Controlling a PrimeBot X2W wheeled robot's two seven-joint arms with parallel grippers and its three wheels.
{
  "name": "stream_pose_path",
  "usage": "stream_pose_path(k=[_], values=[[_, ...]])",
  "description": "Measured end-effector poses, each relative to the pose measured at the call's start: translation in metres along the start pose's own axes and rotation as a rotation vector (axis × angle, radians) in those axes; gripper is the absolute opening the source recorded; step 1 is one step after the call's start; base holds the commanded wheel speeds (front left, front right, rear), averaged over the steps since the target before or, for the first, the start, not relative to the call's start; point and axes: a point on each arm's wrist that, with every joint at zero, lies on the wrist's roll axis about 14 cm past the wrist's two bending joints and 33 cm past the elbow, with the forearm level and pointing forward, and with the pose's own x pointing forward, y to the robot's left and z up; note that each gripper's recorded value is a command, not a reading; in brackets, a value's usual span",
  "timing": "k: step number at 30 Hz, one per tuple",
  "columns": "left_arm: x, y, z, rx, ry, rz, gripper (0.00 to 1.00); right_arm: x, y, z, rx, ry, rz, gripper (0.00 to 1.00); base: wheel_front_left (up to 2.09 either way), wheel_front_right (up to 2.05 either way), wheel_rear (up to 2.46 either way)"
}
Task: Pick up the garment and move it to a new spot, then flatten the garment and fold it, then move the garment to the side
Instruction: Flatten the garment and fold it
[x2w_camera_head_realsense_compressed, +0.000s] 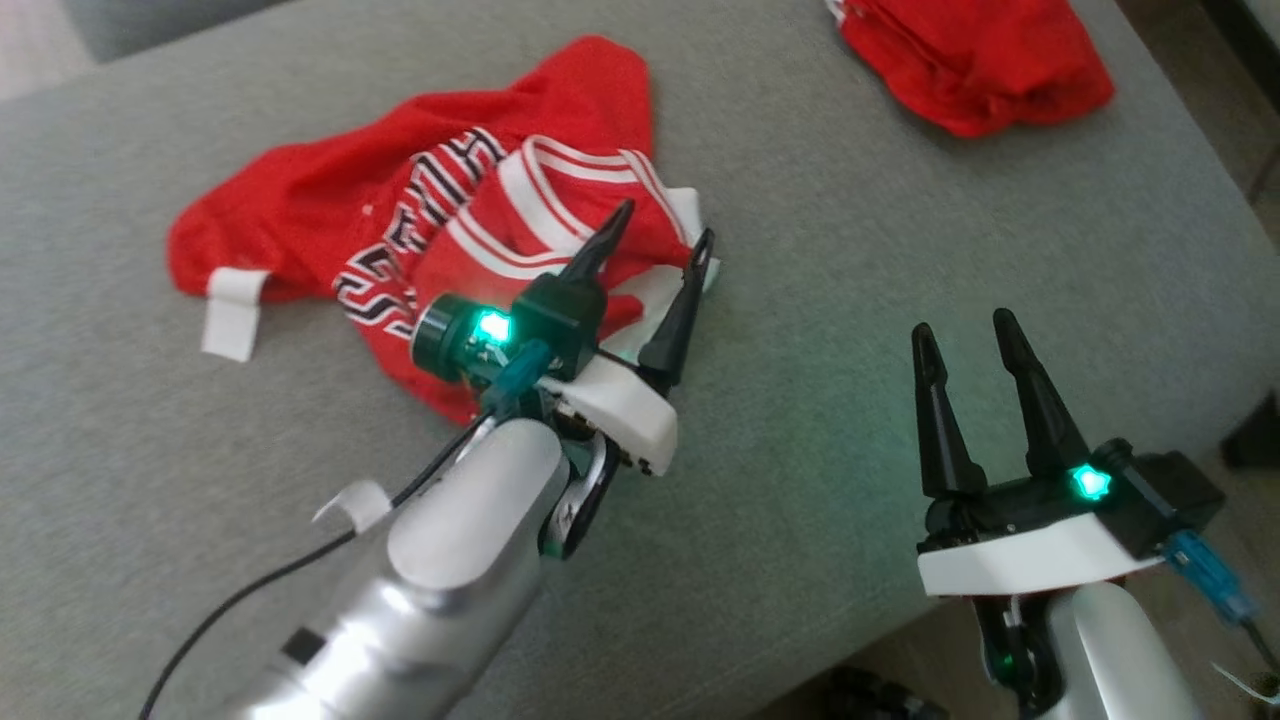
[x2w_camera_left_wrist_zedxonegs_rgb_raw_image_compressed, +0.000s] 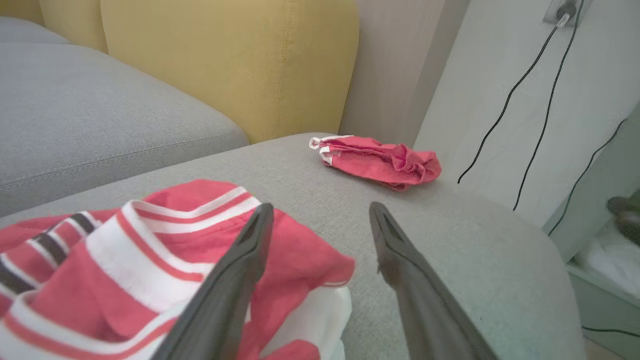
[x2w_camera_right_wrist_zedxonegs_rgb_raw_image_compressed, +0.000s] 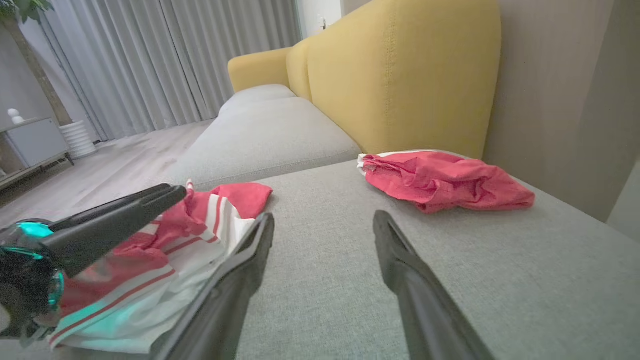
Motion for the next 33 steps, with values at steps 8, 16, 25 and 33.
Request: stream_pose_path(k=[8, 16, 25, 33], values=[[0.014, 0.027, -0.036, 0.162, 0.087, 0.078, 1.0, 0.002, -0.01, 0.002, 0.0, -0.002, -0.033, 1.0, 0.0, 0.0, 0.0], [0.002, 0.036, -0.045, 0.211, 0.127, 0.088, 0.0, 0.003, -0.008, 0.01, 0.029, -0.031, -0.027, 1.0, 0.0, 0.0, 0.0], [0.002, 0.022, -0.008, 0.222, 0.036, 0.043, 0.0, -0.003, -0.001, 0.021, 0.048, -0.07, -0.004, 1.0, 0.0, 0.0, 0.0], [0.02, -0.024, 0.152, 0.299, -0.335, -0.096, 0.0, -0.01, -0.002, 0.036, 0.054, -0.122, -0.002, 1.0, 0.0, 0.0, 0.0]])
